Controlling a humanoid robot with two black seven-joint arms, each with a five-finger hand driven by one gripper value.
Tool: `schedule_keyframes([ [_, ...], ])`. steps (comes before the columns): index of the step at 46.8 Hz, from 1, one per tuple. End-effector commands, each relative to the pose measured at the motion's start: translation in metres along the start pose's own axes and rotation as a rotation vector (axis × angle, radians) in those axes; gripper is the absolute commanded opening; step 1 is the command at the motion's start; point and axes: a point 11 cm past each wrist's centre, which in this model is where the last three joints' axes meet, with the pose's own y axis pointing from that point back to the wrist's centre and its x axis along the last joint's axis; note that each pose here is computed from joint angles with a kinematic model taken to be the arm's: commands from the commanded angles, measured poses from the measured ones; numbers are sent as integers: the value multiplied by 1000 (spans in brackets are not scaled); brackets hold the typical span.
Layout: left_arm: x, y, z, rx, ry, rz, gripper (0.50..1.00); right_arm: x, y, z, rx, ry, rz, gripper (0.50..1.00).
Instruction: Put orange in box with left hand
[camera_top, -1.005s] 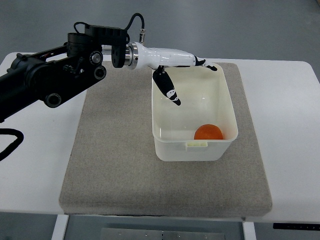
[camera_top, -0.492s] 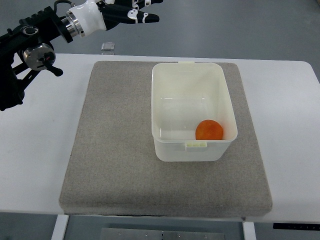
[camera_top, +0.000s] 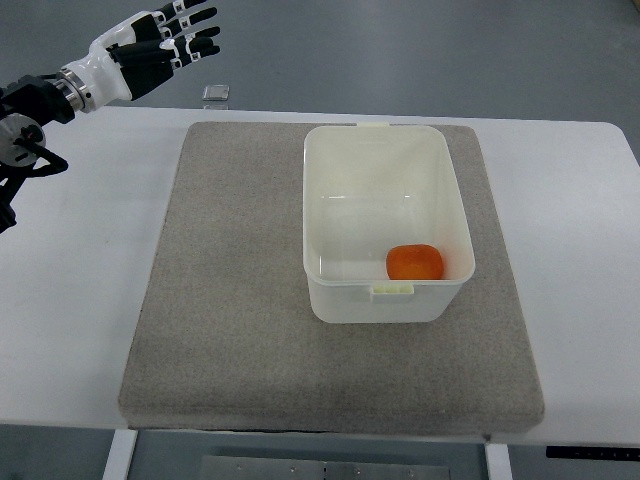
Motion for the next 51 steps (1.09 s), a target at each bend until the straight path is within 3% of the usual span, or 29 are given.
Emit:
schedule_keyframes([
  [1, 11, 5, -1, -19, 83, 39, 994, 0, 0, 0, 0, 0, 0, 926],
  [8, 9, 3, -26, 18, 212, 44, 994, 0, 0, 0, 0, 0, 0, 926],
  [21, 6, 2, -47, -24, 372, 52, 994, 0, 0, 0, 0, 0, 0, 926],
  [51, 24, 14, -56, -52, 409, 119, 994, -3, 0, 0, 0, -11, -14, 926],
])
